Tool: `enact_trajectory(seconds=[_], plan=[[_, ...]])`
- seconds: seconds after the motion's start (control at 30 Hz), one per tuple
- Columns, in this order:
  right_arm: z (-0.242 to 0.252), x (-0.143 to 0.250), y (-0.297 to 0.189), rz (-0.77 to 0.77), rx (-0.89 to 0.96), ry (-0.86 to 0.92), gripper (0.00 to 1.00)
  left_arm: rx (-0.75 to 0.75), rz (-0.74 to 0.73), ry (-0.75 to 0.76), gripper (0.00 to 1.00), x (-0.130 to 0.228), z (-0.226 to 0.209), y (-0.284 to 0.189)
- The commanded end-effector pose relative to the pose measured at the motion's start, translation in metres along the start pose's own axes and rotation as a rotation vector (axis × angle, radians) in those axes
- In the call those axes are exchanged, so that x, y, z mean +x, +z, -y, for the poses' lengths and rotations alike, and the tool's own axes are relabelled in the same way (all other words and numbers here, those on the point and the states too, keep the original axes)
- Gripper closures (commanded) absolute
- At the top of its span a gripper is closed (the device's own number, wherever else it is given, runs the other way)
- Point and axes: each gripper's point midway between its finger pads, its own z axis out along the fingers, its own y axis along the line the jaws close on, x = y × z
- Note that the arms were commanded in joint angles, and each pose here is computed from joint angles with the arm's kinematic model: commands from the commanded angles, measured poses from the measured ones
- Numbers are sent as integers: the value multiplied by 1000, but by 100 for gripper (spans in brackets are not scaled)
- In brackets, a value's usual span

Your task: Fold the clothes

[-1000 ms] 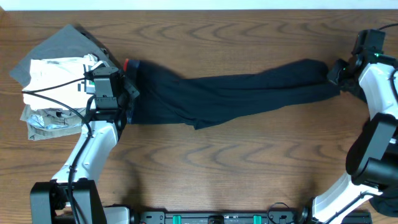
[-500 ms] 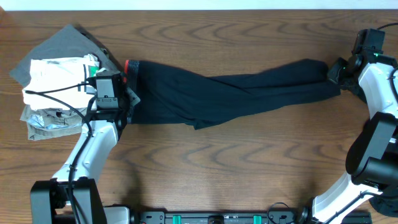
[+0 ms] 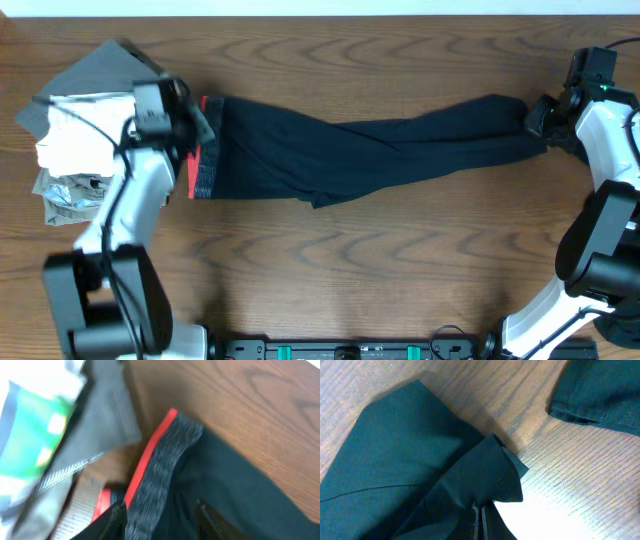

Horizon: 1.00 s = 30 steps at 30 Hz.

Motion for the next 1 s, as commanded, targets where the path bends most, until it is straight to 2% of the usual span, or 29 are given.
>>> enact_trajectory(seconds=[0.0, 0.1, 0.37, 0.8, 0.97], plan=[[-4, -5, -3, 15, 6, 4, 99, 80, -42, 121, 53, -18, 16, 15], [-3, -3, -3, 10, 8, 4, 99, 86, -67, 165, 54, -22, 18, 34], [-2, -1, -3, 2, 12, 3, 99, 66, -107, 167, 53, -16, 4, 76], [-1, 1, -3, -7, 16, 3, 99, 58, -143, 199, 54, 4, -8, 117], [-1, 1, -3, -8, 16, 3, 99, 121, -173, 192, 54, 13, 0, 121]])
